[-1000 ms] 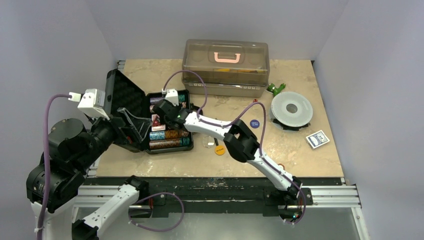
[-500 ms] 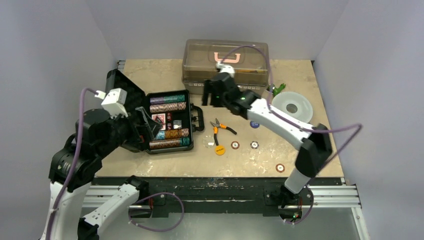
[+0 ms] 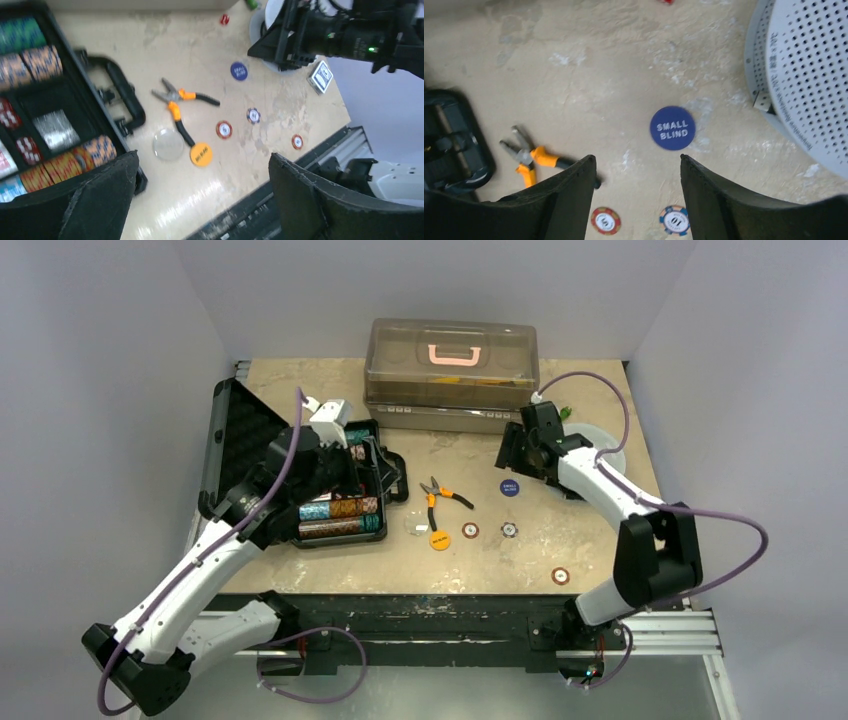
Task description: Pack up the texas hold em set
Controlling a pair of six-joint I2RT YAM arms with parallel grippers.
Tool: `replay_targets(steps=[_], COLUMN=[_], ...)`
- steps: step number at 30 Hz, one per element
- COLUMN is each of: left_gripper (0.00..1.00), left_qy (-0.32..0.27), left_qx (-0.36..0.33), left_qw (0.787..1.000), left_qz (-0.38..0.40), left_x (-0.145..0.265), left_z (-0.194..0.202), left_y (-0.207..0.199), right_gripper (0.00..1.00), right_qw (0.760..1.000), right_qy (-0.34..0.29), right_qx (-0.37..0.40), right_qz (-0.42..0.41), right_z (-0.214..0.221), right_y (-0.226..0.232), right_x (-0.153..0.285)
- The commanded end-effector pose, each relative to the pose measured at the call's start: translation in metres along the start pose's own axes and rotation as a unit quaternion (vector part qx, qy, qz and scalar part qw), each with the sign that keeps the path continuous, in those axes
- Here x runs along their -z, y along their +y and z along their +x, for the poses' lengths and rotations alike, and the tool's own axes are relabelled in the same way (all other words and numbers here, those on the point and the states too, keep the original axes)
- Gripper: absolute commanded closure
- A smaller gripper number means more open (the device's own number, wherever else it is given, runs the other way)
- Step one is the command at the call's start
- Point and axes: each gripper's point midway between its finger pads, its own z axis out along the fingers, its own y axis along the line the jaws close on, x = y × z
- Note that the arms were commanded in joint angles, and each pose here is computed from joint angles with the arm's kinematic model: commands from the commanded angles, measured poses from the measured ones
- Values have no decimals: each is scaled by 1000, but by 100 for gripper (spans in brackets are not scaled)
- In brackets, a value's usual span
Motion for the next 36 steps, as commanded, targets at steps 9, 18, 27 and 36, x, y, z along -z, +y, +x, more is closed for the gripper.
replay_targets(steps=[9,18,27,36], left_gripper=[27,6,3,3], left_qy=[-137,-102,-98,-82], left_qx=[-187,-191,-192,-177], left_qw=[972,975,976,980], left_qz=[-35,-49,-34,-40], left_x=[-38,-37,-22,-14], left_z=[-58,-52,-57,-44], left_y=[-4,0,-10,-3], right_gripper=[50,51,53,59], right_qw=[998,992,984,980], right_qy=[-16,-96,-138,-150], right_qx=[-60,-56,-81,-85], right_qz=[6,55,77,102], right_z=[-46,-74,-82,-82], right_y=[-8,-26,-35,-46], right_x=[-76,-115,-138,-150])
